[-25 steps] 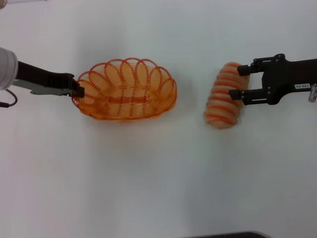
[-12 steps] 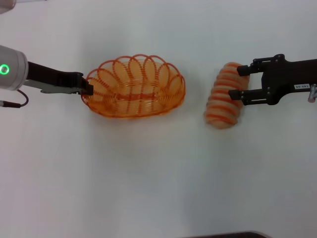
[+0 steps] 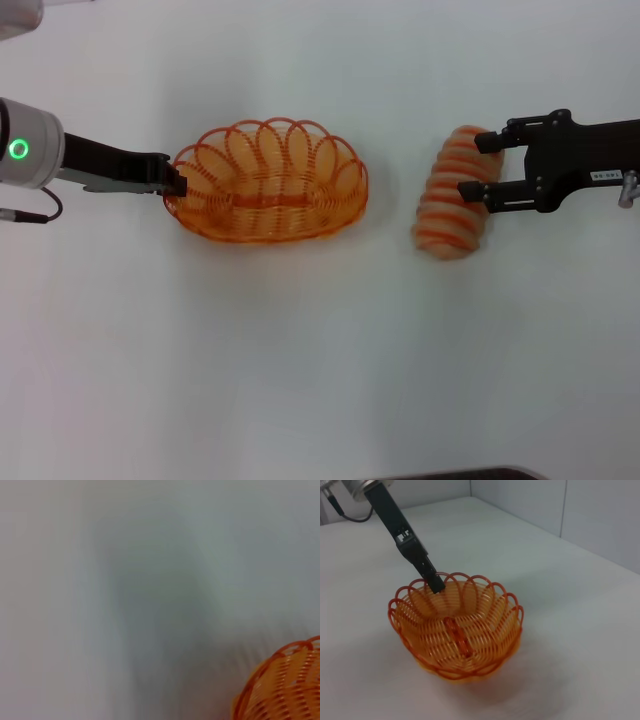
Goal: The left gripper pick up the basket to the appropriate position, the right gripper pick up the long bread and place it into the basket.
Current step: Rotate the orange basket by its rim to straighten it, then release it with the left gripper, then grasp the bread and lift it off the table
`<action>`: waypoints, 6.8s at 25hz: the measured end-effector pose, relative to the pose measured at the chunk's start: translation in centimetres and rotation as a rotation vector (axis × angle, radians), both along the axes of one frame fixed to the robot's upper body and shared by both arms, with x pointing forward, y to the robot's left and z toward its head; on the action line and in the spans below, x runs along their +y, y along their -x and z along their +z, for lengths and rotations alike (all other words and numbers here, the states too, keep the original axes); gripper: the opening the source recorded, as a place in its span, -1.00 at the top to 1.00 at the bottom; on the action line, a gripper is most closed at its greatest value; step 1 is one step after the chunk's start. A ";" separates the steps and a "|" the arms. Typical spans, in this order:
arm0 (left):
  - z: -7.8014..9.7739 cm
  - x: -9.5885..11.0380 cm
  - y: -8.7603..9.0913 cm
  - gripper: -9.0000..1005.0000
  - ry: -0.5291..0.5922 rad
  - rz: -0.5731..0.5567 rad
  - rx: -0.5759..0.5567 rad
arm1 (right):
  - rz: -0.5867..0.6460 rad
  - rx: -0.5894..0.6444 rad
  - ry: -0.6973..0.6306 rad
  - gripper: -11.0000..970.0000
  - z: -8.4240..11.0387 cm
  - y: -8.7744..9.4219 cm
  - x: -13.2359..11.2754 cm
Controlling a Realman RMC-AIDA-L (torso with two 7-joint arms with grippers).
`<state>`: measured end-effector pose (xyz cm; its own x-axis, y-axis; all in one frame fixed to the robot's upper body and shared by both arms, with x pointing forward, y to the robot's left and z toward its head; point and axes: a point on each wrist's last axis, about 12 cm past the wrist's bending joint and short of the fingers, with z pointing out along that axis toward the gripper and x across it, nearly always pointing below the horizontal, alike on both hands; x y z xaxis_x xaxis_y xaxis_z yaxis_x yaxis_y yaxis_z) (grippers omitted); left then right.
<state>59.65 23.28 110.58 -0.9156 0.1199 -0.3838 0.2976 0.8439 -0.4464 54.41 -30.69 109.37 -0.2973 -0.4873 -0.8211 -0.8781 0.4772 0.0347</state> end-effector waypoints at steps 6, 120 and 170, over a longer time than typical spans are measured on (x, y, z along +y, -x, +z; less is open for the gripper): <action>-0.2 0.0 0.1 0.84 -0.005 -0.002 -0.001 | -0.001 -0.001 0.001 -0.48 0.0 0.0 0.0; -0.2 7.7 7.2 -0.82 0.342 -0.067 -0.981 | 0.023 0.374 0.642 -0.97 5.6 -7.7 10.3; -0.2 6.4 5.9 -0.82 0.367 -0.096 -0.975 | -0.031 0.346 0.701 -0.44 4.4 -8.5 11.8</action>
